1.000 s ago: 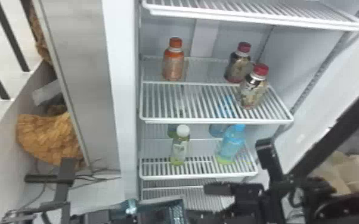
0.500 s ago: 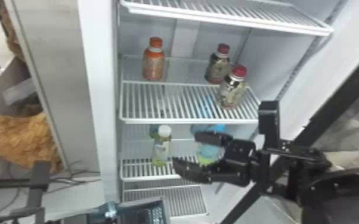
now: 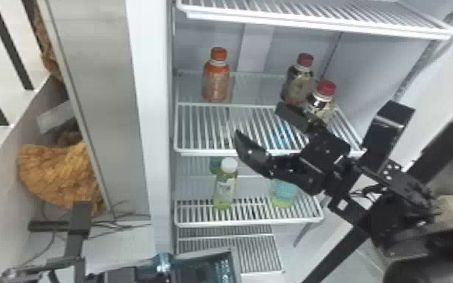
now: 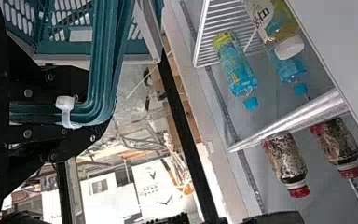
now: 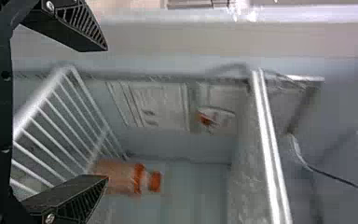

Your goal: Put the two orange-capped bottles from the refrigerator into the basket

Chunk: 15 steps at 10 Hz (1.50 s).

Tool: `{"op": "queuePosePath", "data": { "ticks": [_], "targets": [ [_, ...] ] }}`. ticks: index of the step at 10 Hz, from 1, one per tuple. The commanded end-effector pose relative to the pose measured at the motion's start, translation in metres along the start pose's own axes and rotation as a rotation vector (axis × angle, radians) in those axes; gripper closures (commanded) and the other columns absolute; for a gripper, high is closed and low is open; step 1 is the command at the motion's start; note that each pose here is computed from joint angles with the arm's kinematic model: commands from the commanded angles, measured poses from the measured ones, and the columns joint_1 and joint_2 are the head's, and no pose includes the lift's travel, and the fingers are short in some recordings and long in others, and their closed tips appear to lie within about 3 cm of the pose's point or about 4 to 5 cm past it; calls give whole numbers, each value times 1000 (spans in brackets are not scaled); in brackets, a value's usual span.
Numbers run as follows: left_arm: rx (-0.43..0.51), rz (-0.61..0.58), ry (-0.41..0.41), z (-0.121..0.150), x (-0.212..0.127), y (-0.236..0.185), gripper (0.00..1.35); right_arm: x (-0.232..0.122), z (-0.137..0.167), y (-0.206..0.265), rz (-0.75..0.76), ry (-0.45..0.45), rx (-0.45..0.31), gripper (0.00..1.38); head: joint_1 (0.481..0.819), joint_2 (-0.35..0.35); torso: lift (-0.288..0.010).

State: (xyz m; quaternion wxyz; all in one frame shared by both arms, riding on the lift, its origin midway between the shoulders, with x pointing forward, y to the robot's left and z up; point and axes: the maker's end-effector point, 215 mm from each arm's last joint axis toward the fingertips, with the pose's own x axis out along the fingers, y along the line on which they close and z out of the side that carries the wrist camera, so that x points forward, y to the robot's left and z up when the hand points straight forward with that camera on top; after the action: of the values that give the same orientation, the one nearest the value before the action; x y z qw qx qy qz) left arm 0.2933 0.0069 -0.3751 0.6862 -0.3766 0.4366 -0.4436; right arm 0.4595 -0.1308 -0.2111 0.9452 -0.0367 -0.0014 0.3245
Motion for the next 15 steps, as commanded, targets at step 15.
{"op": "queuePosePath", "data": {
  "ticks": [15],
  "targets": [
    [1, -19, 20, -6, 3, -6, 1207, 135, -62, -79, -265, -27, 7, 21, 695, -154, -40]
  ]
}}
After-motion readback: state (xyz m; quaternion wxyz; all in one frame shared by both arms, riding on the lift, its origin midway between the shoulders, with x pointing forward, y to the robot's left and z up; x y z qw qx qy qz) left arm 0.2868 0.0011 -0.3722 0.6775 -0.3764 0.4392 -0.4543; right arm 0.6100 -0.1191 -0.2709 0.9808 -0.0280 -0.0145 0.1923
